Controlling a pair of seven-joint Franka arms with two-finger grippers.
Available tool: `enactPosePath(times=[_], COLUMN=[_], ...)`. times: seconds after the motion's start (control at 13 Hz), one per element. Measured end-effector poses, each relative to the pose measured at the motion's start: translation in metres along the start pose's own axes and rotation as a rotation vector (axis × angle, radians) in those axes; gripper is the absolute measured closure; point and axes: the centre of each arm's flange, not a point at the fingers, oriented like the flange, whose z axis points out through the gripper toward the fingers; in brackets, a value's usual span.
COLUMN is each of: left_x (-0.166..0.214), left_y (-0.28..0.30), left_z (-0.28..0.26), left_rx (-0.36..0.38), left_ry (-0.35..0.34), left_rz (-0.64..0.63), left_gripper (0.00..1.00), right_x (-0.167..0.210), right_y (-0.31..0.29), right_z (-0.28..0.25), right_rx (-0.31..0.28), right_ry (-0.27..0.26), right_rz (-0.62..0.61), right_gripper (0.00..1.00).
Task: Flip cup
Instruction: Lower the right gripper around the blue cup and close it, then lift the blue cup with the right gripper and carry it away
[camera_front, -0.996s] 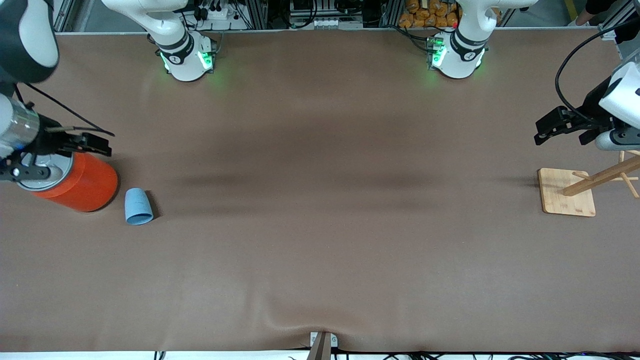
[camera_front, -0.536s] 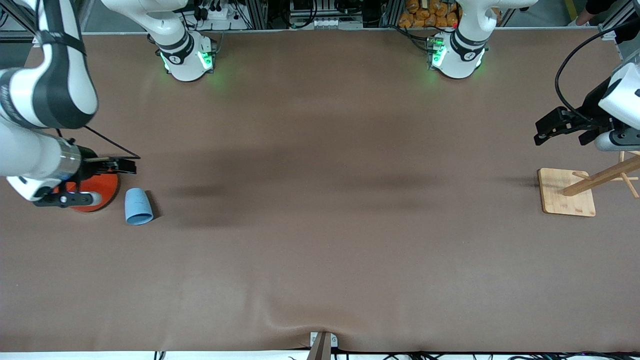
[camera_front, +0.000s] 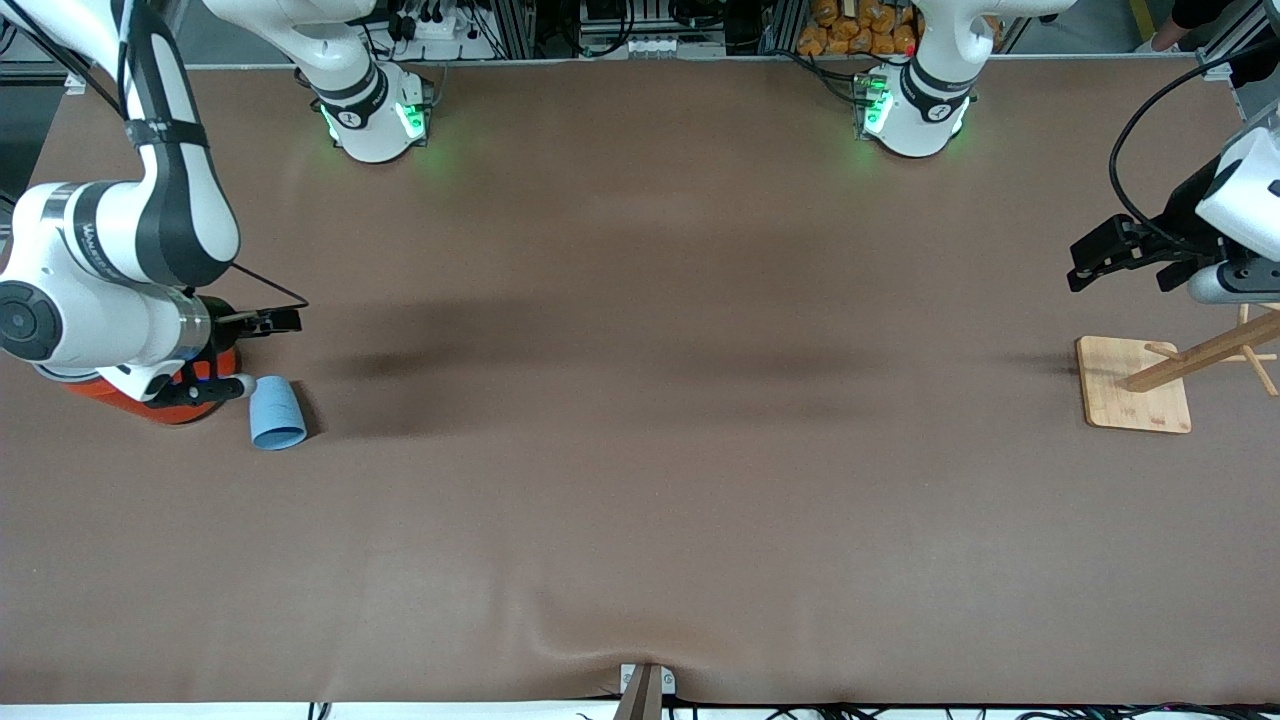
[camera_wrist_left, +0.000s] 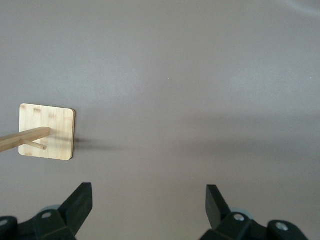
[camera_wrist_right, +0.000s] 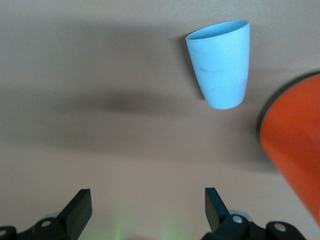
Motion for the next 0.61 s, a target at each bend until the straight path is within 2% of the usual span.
enactPosePath(times=[0.23, 0.46, 0.61], left_x=[0.0, 0.001, 0.001], left_y=[-0.004, -0.005, -0.006], left_z=[0.0, 0.0, 0.001], left_rx=[0.0, 0.001, 0.001], left_ry=[0.0, -0.001, -0.003], left_rz=[-0.007, -0.008, -0.008], left_gripper=[0.0, 0.0, 0.0], right_x=[0.009, 0.029, 0.041], right_y=[0.031, 0.046, 0.05], right_z=[0.033, 0.055, 0.069], right_rx=[0.0, -0.044, -0.063], right_ry=[0.049, 0.125, 0.155], right_rz=[-0.074, -0.151, -0.182], right_gripper=[0.0, 0.0, 0.0])
